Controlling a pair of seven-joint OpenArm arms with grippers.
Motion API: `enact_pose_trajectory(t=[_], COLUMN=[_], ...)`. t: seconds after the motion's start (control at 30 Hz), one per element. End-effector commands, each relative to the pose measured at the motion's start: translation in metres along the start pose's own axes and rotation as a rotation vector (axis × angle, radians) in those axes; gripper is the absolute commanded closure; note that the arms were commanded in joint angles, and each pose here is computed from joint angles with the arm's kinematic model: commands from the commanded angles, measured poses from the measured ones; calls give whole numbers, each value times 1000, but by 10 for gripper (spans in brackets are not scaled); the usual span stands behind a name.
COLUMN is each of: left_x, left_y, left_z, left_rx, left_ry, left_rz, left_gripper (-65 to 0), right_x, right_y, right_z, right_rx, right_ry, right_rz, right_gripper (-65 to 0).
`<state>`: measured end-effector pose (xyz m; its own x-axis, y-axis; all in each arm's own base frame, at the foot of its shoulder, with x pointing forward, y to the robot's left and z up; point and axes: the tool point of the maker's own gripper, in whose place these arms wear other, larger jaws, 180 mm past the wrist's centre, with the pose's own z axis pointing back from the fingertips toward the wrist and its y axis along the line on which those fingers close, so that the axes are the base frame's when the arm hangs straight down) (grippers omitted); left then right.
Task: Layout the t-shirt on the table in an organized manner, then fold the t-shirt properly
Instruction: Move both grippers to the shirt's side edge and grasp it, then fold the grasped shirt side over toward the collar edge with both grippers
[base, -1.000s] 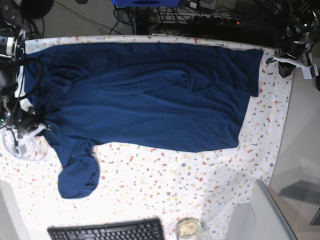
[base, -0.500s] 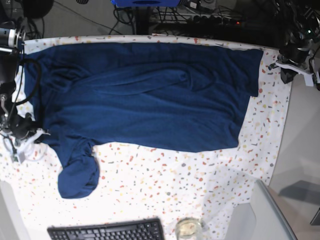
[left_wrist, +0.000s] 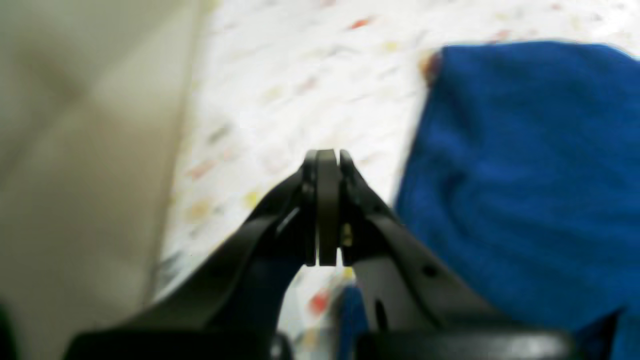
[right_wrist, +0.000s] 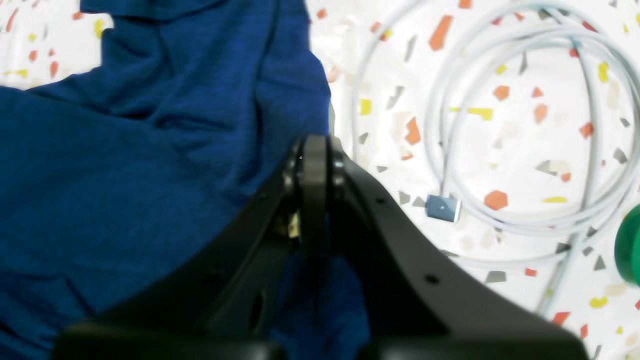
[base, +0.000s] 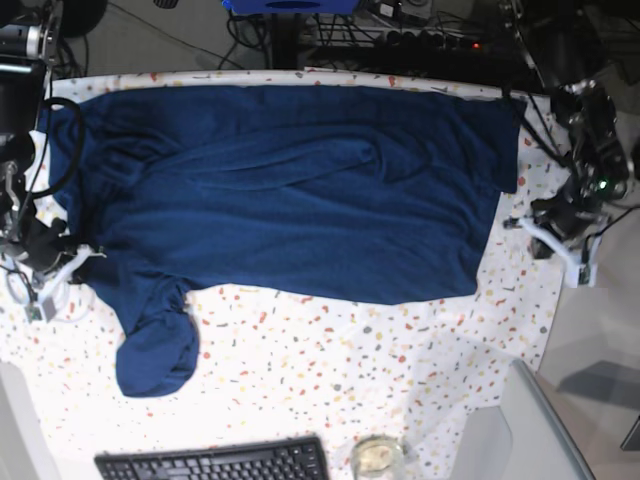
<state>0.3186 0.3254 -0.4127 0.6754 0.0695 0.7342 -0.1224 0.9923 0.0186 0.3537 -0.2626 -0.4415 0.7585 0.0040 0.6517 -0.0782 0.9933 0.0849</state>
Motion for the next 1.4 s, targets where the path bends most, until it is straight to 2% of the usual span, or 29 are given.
enact_pose_trajectory(t=[0.0,0.13,0.17,0.27,0.33,0.4,0.43,0.67,0.83,0.9,1.0,1.17,1.2,1.23,1.33,1.37], left_x=[26,42,45,53,60,61,60,41,24,9,-13,-30,-32,-38,-45,-46], left_y=[7,-18,-25,-45,-58,-68,-72,-79,-66,-56,-53,-70,-72,-74,-77,-76], left_z=[-4,-32,-39,-57,-68,-78,-82,-94,-79,-75,-72,-72,-72,-71,-68,-68], left_rx=[17,-50,-69,-119,-148,-174,-182,-201,-159,-109,-96,-126,-128,-132,-134,-132], left_ry=[-46,-27,-17,10,4,-4,-2,34,10,26,63,92,95,105,106,108], left_rz=[-10,3,3,17,21,30,39,83,45,49,50,53,55,57,63,63], left_gripper=[0,0,-25,-245,-359,-423,-425,-425,-425,-425,-425,-416,-387,-319,-30,0], right_x=[25,26,25,24,26,29,29,30,28,28,28,28,28,28,25,21], right_y=[-10,-10,-8,-6,-6,-5,-5,-5,-4,-4,-4,-4,-4,-4,-4,-4], right_z=[9,23,25,29,31,33,33,33,32,32,32,32,32,32,32,32], right_rx=[-18,-33,-32,-34,-35,-36,-36,-37,-36,-35,-34,-34,-34,-34,-34,-34], right_ry=[-80,-124,-123,-94,-92,-96,-98,-98,-92,-92,-91,-91,-91,-91,-87,-79], right_rz=[-9,-17,-10,7,11,16,17,19,20,21,22,22,22,22,21,21], right_gripper=[-11,-11,-11,-11,-11,-11,-11,-11,-11,-11,-11,-11,-11,-11,-11,-11])
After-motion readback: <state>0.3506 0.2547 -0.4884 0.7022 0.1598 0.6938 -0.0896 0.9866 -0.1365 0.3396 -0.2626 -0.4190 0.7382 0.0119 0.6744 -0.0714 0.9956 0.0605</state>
